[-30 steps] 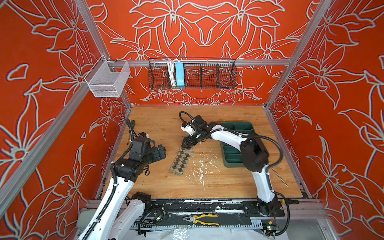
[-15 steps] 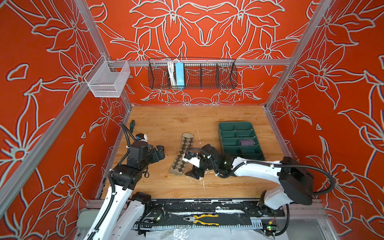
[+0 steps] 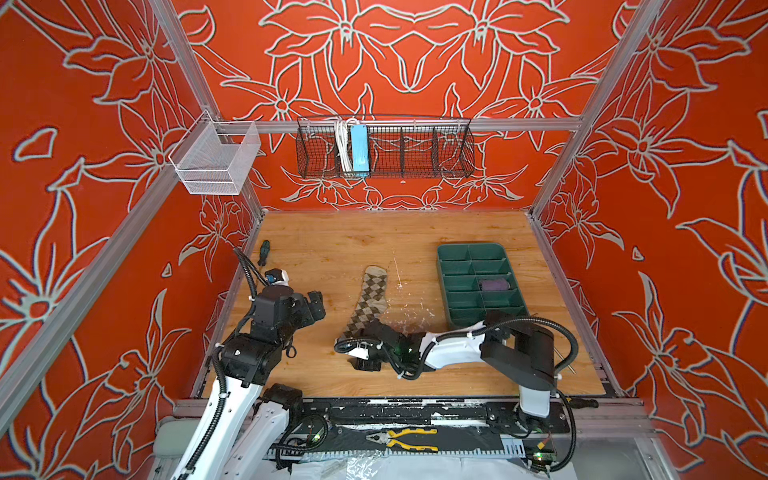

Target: Roll the socks

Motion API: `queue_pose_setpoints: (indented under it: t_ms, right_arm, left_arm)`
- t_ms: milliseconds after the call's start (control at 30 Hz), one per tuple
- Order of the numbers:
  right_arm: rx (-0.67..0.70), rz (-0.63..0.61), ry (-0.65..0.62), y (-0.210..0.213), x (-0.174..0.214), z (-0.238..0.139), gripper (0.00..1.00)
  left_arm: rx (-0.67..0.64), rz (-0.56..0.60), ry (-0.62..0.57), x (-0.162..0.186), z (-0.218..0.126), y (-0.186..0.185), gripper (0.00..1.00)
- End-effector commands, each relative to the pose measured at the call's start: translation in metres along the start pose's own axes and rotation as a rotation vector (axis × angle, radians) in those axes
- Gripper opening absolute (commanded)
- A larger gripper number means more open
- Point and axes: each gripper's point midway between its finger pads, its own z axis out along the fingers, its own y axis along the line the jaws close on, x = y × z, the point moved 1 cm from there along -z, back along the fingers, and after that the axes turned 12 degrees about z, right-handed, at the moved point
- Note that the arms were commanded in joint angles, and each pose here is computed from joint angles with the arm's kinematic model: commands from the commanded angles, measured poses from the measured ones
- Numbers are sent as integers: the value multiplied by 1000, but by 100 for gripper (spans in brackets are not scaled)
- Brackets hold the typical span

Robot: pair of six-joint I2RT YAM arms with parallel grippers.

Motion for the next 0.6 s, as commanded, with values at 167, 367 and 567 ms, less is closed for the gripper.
queue_pose_setpoints:
  t_ms: [167, 367, 567]
  right_arm:
    - [116, 4, 41, -18, 10, 0, 41]
    - [113, 21, 99, -16, 37, -22, 17]
    - [103, 20, 175, -13, 64, -57, 6]
  left_arm:
    - [-11, 5, -2, -5, 0, 1, 97]
    - [6, 20, -3, -13, 3, -5, 98]
    - [145, 77, 5, -20, 4, -30, 100]
